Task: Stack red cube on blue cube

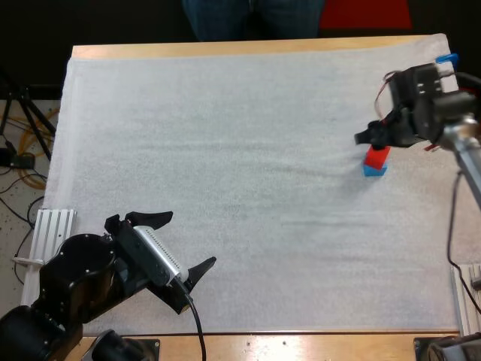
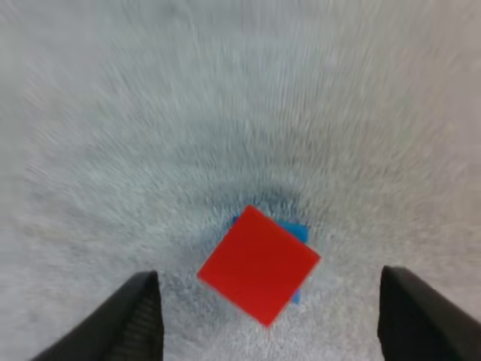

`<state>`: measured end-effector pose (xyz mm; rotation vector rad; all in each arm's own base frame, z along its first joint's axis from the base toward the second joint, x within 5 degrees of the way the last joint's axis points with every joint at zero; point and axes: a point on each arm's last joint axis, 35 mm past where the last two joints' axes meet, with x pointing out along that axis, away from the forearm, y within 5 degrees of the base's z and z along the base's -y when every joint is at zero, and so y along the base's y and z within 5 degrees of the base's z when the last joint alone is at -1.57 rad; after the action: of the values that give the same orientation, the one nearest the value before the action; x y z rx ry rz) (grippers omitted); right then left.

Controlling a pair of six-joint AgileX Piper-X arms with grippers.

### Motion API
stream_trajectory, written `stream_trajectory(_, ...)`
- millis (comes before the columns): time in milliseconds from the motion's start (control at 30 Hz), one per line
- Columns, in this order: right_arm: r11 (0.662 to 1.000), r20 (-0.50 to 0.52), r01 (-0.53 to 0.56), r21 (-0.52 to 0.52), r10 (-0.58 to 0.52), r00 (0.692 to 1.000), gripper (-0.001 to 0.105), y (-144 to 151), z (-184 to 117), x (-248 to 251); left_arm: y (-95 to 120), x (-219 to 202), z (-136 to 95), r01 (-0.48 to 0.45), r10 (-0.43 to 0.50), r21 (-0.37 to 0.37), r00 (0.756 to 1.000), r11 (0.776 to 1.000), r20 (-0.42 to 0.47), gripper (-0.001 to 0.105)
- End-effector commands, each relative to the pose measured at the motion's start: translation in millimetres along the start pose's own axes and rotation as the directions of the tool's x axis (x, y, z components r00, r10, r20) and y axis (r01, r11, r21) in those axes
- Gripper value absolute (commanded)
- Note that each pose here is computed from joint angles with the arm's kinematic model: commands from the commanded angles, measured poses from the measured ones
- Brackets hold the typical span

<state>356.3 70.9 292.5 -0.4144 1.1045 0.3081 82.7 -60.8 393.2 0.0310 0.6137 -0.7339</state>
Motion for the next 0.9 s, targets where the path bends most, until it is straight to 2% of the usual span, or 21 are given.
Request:
stream_trajectory(0,1.000,0.063,0.010,-0.009,-0.009,0.998,0.058,-0.6,1.0,-23.1,-0.5,-1.2,1.2,-0.007,0.007,0.002,1.000,1.000,0.003,0.087)
stream_trajectory(200,0.998,0.229,0.061,0.014,-0.063,0.971,0.058,-2.1,-3.6,-79.9,0.8,-1.3,1.9,-0.043,0.043,0.003,0.999,0.999,0.011,0.087)
stream_trajectory(267,0.997,0.285,0.080,0.023,-0.083,0.955,0.058,-3.1,-5.7,-97.3,4.7,-1.8,4.1,-0.126,0.126,-0.005,0.991,0.992,0.036,0.087)
stream_trajectory(400,0.994,0.347,0.092,0.051,-0.104,0.932,0.058,-2.6,-10.6,-119.0,14.3,-4.5,9.5,-0.216,0.220,-0.052,0.972,0.975,0.089,0.087)
stream_trajectory(500,0.993,0.394,0.101,0.068,-0.120,0.911,0.058,-0.8,-18.4,-131.8,25.5,-8.4,10.4,-0.298,0.309,-0.109,0.946,0.948,0.100,0.087)
stream_trajectory(667,0.989,0.431,0.123,0.080,-0.146,0.891,0.058,5.8,-43.4,-148.0,45.7,-18.8,9.6,-0.424,0.447,-0.184,0.888,0.887,0.109,0.087)
stream_trajectory(867,0.974,0.453,0.152,0.168,-0.213,0.866,0.058,-2.7,-79.8,-166.1,48.2,-30.9,11.4,-0.460,0.500,-0.234,0.852,0.856,0.155,0.087)
